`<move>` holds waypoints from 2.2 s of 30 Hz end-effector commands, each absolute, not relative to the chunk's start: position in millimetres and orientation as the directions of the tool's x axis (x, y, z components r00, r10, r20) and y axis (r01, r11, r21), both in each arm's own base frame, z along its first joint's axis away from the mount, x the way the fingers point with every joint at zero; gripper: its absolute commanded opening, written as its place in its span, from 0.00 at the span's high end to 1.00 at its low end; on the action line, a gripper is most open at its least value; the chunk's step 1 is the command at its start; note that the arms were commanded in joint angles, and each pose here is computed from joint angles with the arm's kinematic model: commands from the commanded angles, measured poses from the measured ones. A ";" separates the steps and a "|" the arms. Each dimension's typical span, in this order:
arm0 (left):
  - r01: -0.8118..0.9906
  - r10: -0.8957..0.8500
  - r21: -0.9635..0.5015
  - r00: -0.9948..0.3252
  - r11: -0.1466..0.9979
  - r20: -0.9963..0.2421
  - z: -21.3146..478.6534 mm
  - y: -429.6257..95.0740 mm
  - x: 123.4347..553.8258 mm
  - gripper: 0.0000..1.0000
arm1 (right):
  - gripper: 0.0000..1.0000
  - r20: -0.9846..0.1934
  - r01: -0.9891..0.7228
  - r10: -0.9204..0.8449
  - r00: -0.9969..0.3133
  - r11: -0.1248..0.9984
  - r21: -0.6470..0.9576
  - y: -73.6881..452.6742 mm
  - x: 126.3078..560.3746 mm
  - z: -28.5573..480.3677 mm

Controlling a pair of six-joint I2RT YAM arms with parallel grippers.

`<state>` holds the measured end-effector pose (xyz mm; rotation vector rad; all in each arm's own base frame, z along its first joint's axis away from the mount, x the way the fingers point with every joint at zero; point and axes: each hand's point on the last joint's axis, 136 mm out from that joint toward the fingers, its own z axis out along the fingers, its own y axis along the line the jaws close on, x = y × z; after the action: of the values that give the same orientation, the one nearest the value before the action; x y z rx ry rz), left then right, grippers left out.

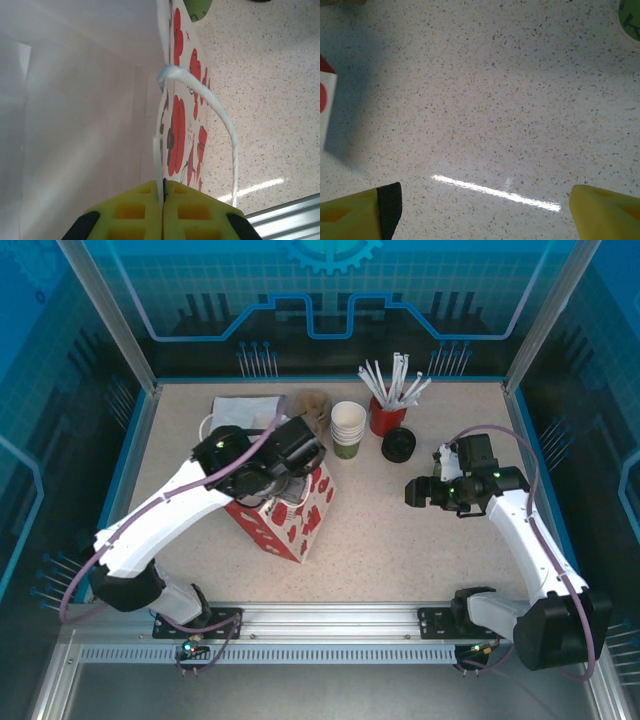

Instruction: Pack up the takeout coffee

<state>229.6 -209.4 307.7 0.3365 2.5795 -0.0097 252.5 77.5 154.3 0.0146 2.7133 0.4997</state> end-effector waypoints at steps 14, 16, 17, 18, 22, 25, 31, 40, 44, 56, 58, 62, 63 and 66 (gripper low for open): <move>0.200 0.229 0.112 -0.844 0.973 -0.484 261.7 -250.7 259.3 0.94 | 0.11 -0.373 -0.058 0.079 -0.924 0.938 0.341 72.6 250.3 154.6; 0.207 0.237 0.115 -0.847 0.971 -0.475 257.9 -255.6 261.6 0.90 | 0.11 -0.373 -0.057 0.079 -0.924 0.938 0.341 72.4 250.1 153.9; 0.210 0.242 0.119 -0.848 0.970 -0.472 256.4 -257.7 263.0 0.87 | 0.11 -0.373 -0.057 0.079 -0.925 0.938 0.341 72.4 250.1 153.5; 0.213 0.245 0.120 -0.847 0.970 -0.471 255.6 -260.0 264.0 0.82 | 0.10 -0.373 -0.057 0.080 -0.924 0.938 0.343 72.4 249.8 153.6; 0.229 0.245 0.092 -0.842 0.969 -0.481 260.5 -270.5 268.6 0.64 | 0.10 -0.369 -0.056 0.081 -0.926 0.937 0.345 72.4 249.4 152.3; 0.241 0.242 0.068 -0.832 0.968 -0.499 270.2 -275.1 271.0 0.55 | 0.10 -0.369 -0.058 0.080 -0.926 0.936 0.348 72.9 248.9 151.9; 0.246 0.230 0.040 -0.819 0.968 -0.527 290.8 -270.1 271.1 0.36 | 0.10 -0.368 -0.058 0.082 -0.926 0.933 0.354 73.6 248.7 150.9; 0.251 0.175 -0.045 -0.784 0.967 -0.596 337.2 -245.5 266.4 0.29 | 0.10 -0.367 -0.061 0.079 -0.927 0.933 0.355 73.7 247.4 152.9; 0.221 0.145 -0.045 -0.768 0.974 -0.624 356.3 -212.7 263.5 0.25 | 0.10 -0.376 -0.067 0.077 -0.923 0.933 0.354 73.6 247.2 156.2; 0.060 -0.038 -0.143 -0.799 0.988 -0.600 345.4 -121.1 239.9 0.16 | 0.10 -0.372 -0.068 0.080 -0.925 0.927 0.369 76.2 249.4 158.1; 0.080 -0.063 -0.217 -0.811 0.973 -0.582 338.0 -125.6 238.3 0.14 | 0.10 -0.372 -0.068 0.082 -0.925 0.926 0.372 76.7 250.5 158.8; 0.102 -0.091 -0.318 -0.838 0.943 -0.538 319.0 -137.0 240.3 0.12 | 0.10 -0.371 -0.069 0.084 -0.925 0.923 0.380 78.3 252.2 160.9; 0.088 -0.092 -0.306 -0.844 0.948 -0.528 312.6 -134.2 242.2 0.13 | 0.10 -0.370 -0.069 0.085 -0.925 0.921 0.383 78.9 252.2 161.7; 0.047 -0.096 -0.270 -0.864 0.962 -0.495 291.9 -126.2 248.3 0.13 | 0.10 -0.371 -0.068 0.089 -0.924 0.919 0.388 79.3 251.6 163.0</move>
<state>240.6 -118.5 301.3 -0.0605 2.5778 -0.3153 249.6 78.4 153.7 0.0108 2.7093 0.5341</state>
